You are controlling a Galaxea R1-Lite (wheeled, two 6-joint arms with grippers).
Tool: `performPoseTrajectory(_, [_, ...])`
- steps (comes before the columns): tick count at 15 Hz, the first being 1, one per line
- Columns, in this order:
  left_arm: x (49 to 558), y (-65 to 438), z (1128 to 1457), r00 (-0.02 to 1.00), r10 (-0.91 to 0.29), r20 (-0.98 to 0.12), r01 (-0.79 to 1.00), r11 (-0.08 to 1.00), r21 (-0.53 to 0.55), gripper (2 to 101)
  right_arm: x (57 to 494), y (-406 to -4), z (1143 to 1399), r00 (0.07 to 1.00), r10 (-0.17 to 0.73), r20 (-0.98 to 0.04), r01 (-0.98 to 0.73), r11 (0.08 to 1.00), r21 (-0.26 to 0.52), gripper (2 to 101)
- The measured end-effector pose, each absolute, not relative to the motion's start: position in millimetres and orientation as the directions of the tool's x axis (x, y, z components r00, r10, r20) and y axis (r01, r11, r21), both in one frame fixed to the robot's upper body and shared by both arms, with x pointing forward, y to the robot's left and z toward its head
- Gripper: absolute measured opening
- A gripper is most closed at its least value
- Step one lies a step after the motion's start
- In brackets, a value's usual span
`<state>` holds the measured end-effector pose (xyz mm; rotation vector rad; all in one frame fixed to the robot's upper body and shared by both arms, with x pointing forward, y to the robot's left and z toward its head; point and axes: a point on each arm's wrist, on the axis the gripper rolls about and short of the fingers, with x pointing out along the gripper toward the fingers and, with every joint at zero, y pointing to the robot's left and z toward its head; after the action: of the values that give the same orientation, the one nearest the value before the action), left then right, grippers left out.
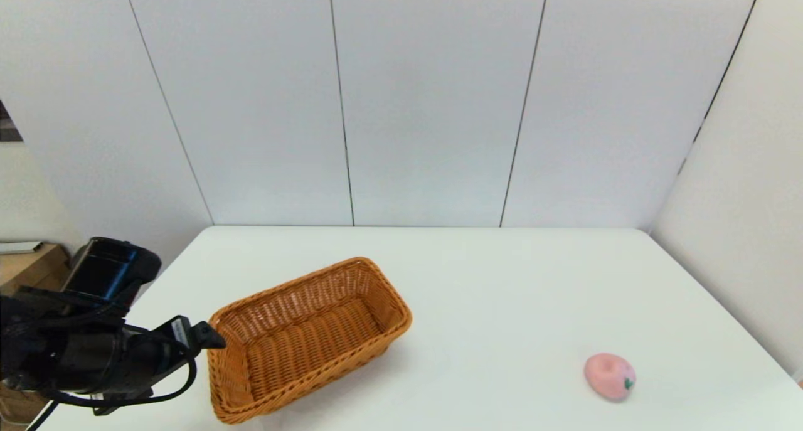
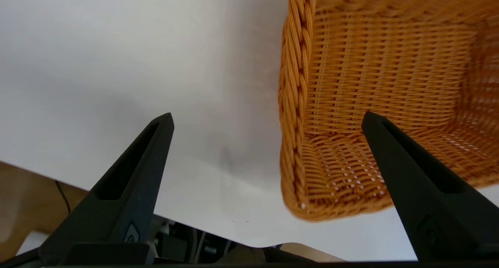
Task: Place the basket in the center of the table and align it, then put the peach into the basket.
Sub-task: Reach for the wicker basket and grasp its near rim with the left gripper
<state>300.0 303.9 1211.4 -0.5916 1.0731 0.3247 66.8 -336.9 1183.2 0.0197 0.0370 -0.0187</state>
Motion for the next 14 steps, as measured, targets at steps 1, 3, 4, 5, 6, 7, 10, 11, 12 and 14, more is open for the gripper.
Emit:
performPoseTrajectory(1, [306.8,297.4,1206.8,0.432,-0.046,-0.901,-0.511,0.811,-0.286,97.8,66.8,-336.9,1183.2,0.999,-0.018,-0.037,0.019,1.0,0.019,97.1])
performPoseTrajectory(3, [319.1,287.8,1198.3,0.403,-0.061,-0.913,-0.496,0.824,-0.274,97.8,66.8,-336.9,1183.3,0.999,-0.018,-0.036,0.019,1.0,0.02,97.1])
performPoseTrajectory(4, [324.8,285.0,1193.8,0.395,-0.066,-0.916,-0.497,0.824,-0.273,97.8,66.8,-336.9,1183.3,0.999,-0.018,-0.036,0.019,1.0,0.02,97.1])
performPoseTrajectory(5, [330.7,282.6,1189.4,0.397,-0.082,-0.914,-0.493,0.821,-0.288,97.8,66.9,-336.9,1183.1,0.999,-0.018,-0.037,0.019,1.0,0.02,97.1])
performPoseTrajectory(6, [335.6,280.6,1185.0,0.4,-0.103,-0.911,-0.486,0.819,-0.306,97.8,66.9,-336.9,1183.0,0.999,-0.018,-0.037,0.019,1.0,0.02,97.1])
performPoseTrajectory(7, [339.4,279.3,1180.8,0.398,-0.11,-0.911,-0.484,0.818,-0.311,97.8,66.9,-336.9,1183.0,0.999,-0.018,-0.037,0.019,1.0,0.02,97.1])
performPoseTrajectory(10, [350.1,276.9,1168.2,0.412,-0.117,-0.903,-0.481,0.814,-0.325,97.8,66.9,-336.9,1183.0,0.999,-0.018,-0.037,0.019,1.0,0.02,97.1])
performPoseTrajectory(11, [350.7,276.7,1164.5,0.404,-0.116,-0.907,-0.484,0.815,-0.32,97.8,66.9,-336.9,1183.0,0.999,-0.019,-0.037,0.02,1.0,0.021,97.1])
performPoseTrajectory(12, [350.9,276.7,1160.8,0.392,-0.114,-0.913,-0.488,0.816,-0.311,97.8,66.9,-336.9,1183.0,0.999,-0.018,-0.037,0.019,1.0,0.02,97.1])
performPoseTrajectory(14, [350.6,276.7,1154.1,0.371,-0.112,-0.922,-0.494,0.817,-0.298,97.8,66.9,-336.9,1183.0,0.999,-0.018,-0.037,0.019,1.0,0.02,97.1])
